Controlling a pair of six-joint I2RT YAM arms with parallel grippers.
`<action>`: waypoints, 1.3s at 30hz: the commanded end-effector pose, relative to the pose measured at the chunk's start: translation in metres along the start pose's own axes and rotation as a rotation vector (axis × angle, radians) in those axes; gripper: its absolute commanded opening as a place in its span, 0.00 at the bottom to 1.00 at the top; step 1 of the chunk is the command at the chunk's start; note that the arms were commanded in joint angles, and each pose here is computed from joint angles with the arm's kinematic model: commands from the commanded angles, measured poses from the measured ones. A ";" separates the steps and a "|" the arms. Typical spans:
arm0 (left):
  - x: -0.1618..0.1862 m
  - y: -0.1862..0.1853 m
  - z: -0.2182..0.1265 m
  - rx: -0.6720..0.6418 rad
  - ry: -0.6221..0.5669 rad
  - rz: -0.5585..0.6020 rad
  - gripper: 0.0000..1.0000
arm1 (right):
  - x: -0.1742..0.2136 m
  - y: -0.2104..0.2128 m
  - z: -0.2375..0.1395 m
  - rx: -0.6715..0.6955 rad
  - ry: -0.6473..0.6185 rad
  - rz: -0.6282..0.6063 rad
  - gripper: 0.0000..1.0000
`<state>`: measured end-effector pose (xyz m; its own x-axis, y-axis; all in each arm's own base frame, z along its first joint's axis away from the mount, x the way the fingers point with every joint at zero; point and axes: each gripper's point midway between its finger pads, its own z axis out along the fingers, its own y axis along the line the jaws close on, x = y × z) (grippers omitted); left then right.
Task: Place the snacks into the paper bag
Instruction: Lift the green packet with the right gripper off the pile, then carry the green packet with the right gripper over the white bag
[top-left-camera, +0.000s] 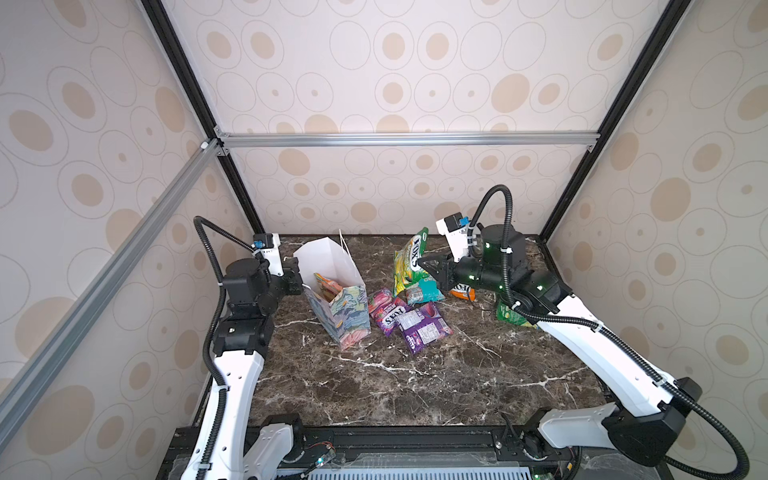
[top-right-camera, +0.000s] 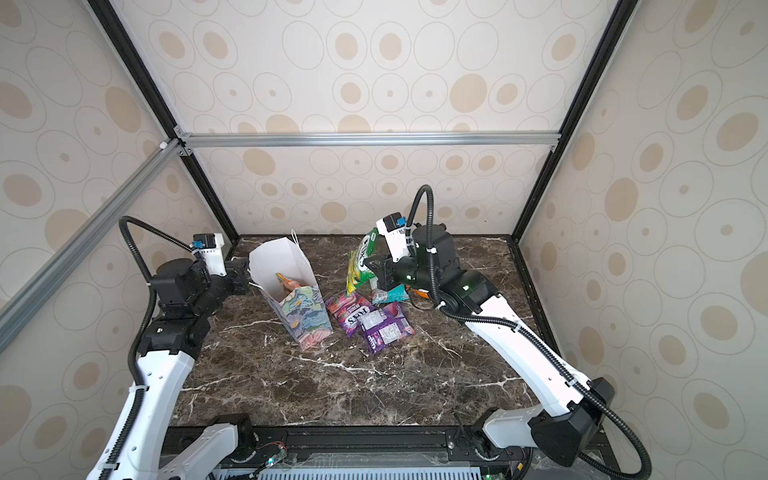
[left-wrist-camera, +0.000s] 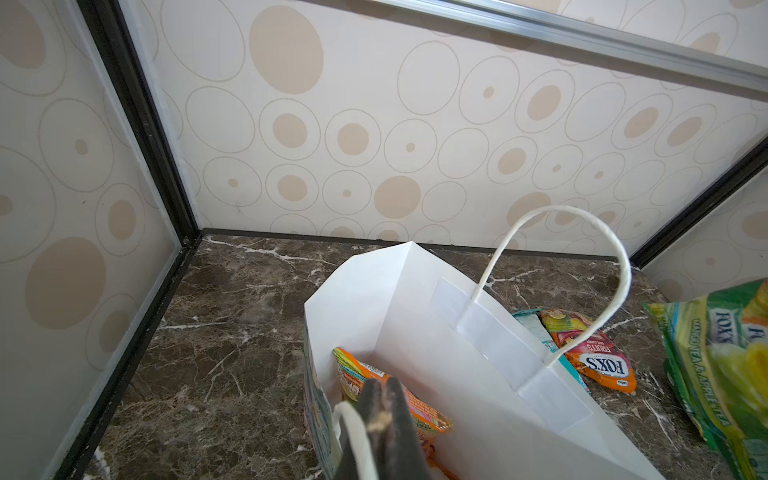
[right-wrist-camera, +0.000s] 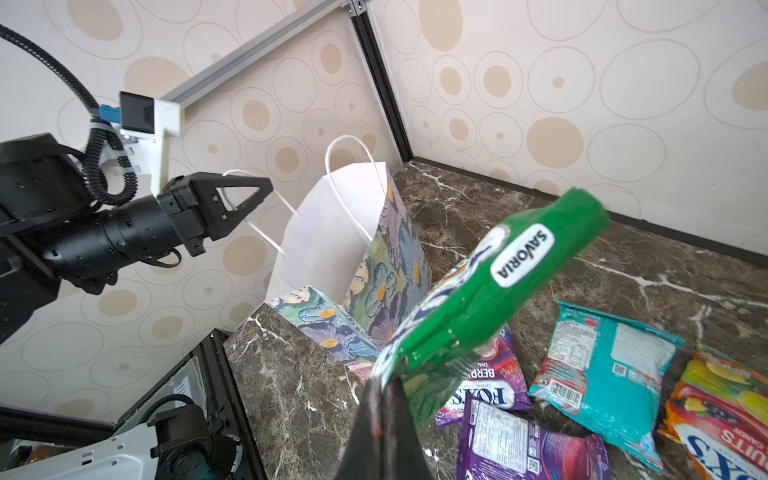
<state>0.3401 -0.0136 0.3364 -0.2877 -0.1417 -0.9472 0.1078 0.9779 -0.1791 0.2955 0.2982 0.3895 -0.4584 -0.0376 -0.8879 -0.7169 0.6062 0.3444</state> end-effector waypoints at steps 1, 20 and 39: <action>-0.008 0.002 -0.006 -0.011 -0.029 0.016 0.00 | -0.031 0.024 -0.005 -0.059 -0.086 -0.078 0.00; -0.007 0.003 -0.006 -0.017 -0.024 0.017 0.00 | -0.089 0.099 0.019 -0.212 -0.186 -0.262 0.00; -0.007 0.002 -0.004 -0.011 -0.022 0.015 0.00 | -0.105 0.158 0.047 -0.351 -0.187 -0.361 0.00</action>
<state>0.3400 -0.0119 0.3352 -0.2908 -0.1422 -0.9461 0.0972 0.9794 -0.1771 0.2646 0.4292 0.5109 -0.1206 -0.0412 -0.9918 -0.9435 0.3153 0.1016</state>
